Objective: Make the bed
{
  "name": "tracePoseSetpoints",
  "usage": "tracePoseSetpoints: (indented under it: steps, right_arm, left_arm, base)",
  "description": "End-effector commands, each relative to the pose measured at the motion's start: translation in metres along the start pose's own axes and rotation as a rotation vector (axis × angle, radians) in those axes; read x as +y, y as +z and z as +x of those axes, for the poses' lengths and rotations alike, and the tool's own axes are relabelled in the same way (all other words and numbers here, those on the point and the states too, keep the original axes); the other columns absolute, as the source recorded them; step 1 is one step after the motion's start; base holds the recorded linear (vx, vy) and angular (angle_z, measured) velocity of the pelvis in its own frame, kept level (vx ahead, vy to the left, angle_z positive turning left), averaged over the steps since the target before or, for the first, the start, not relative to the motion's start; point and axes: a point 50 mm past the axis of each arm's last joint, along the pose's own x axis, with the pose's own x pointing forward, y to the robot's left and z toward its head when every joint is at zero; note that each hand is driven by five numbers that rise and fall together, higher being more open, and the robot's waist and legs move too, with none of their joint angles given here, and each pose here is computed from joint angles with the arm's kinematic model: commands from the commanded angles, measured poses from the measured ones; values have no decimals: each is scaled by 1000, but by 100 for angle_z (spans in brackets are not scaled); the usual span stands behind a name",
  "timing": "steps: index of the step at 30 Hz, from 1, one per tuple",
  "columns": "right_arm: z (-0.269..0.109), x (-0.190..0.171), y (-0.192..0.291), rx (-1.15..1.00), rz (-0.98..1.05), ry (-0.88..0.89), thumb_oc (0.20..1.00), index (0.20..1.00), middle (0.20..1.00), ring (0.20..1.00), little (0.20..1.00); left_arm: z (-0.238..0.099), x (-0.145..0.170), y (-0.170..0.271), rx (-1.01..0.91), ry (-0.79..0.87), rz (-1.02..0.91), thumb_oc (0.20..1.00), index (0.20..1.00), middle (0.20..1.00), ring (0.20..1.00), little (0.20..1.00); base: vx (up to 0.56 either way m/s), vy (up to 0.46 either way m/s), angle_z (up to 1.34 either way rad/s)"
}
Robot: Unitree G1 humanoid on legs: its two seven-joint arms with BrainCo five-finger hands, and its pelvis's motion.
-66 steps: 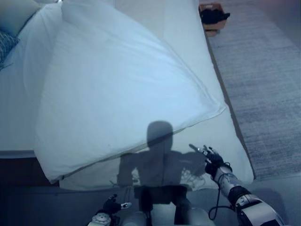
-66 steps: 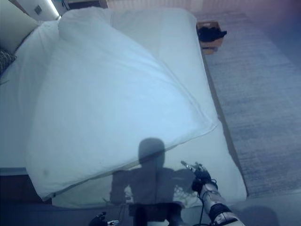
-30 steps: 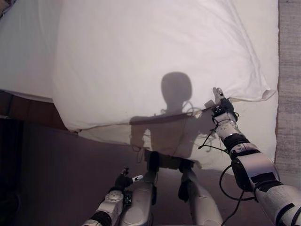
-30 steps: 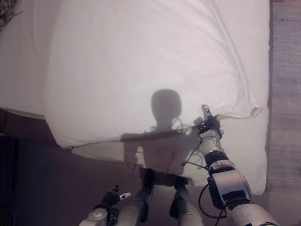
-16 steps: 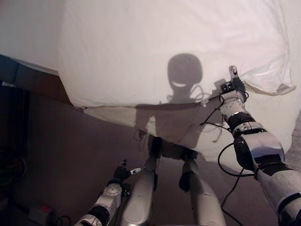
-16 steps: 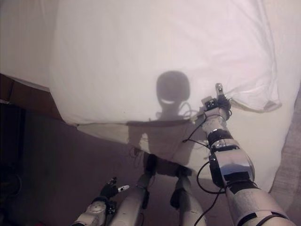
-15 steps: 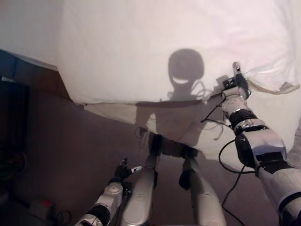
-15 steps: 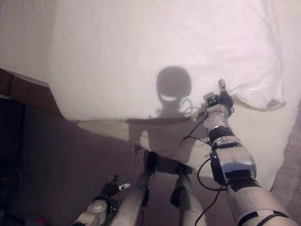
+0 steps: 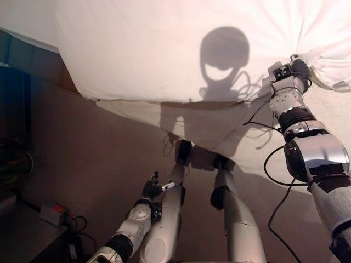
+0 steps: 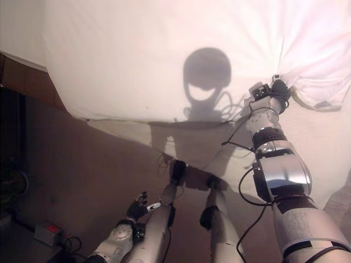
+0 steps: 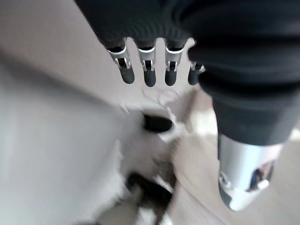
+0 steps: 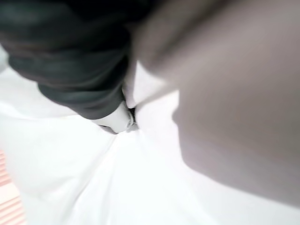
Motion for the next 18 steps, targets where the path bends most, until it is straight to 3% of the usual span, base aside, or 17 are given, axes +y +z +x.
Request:
tracePoseSetpoints:
  steps: [1, 5, 11, 12, 18]
  right_arm:
    - [-34, 66, 11, -113, 46, 333, 200, 200, 200, 200, 200]
    - [-49, 76, 5, -103, 109, 421, 200, 200, 200, 200, 200]
    - [-78, 91, 1, -111, 176, 588, 200, 200, 200, 200, 200]
    - [-84, 93, 1, -120, 179, 613, 200, 200, 200, 200, 200]
    - [-90, 98, -4, -109, 86, 676, 200, 200, 200, 200, 200]
  left_arm:
    - [-11, -11, 21, -86, -175, -107, 1000, 1000, 1000, 1000, 1000]
    - [-17, -22, 38, -123, -297, -206, 1000, 1000, 1000, 1000, 1000]
    - [-28, -47, 99, -293, -551, -210, 1000, 1000, 1000, 1000, 1000]
    - [-34, -57, 126, -374, -626, -224, 1000, 1000, 1000, 1000, 1000]
    - [-25, -73, 176, -475, -664, -257, 1000, 1000, 1000, 1000, 1000]
  base:
    - [-85, 109, -4]
    - [-69, 81, -34]
    - [-91, 39, -23]
    - [-68, 6, -22]
    - [-57, 11, -15]
